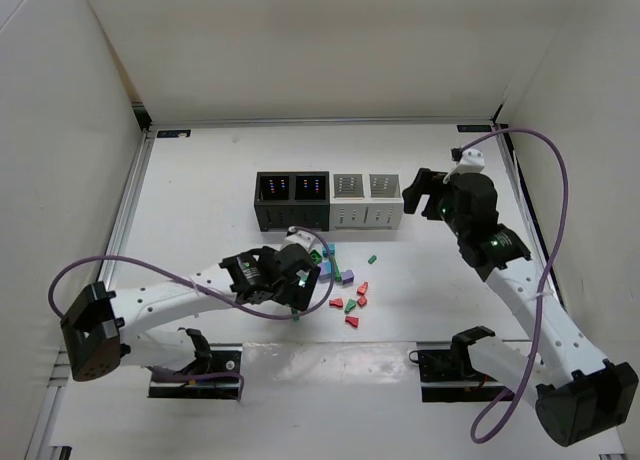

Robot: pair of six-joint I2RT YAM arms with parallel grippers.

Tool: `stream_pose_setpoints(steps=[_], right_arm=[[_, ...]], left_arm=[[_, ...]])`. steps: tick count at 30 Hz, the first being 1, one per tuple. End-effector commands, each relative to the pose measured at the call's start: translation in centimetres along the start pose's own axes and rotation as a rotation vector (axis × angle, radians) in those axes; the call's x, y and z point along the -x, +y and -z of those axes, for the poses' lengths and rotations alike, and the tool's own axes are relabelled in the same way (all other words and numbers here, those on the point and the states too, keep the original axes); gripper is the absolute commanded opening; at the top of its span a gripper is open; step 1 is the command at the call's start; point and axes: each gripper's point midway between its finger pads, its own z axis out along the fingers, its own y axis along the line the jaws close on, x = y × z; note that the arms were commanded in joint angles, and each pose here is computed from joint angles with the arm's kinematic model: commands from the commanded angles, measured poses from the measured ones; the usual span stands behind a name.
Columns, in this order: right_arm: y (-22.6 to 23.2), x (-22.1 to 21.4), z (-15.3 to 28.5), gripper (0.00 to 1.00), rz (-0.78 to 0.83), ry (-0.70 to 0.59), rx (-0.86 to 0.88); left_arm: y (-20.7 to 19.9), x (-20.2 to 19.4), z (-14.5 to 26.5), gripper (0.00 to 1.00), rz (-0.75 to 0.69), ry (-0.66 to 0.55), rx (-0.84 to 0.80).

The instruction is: Sort the legos into containers by color

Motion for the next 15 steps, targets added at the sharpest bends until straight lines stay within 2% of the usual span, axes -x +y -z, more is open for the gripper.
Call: stream_pose_setpoints(steps=[1,5,8,12,15], right_arm=[[1.0,1.5,1.4,0.90,-0.022,-0.048,0.046],[0.9,1.1,1.6,0.90,-0.026,-0.015,0.090],[0.7,0.6,1.5,0.90,-0.071,0.008,0.094],[1.3,0.4,1.7,0.90,-0.081,0.041,0.198],[1.4,0.3,1.7,0.90,-0.080,0.046,0.217]], left_arm=[[-1.3,0.8,-0.9,1.00,-0.015,-0.027,-0.064],[0.0,0.0,-3.0,1.00,-0.031,0.006,0.003],[0.0,-0.3,-4.0,1.00,-0.095,0.022,-0.038],[0.5,-1.0,-5.1,1.00,-0.089,0.067,-0.031],[0.9,-0.7,-5.5,1.00,-0.091,0.043,-0.017]])
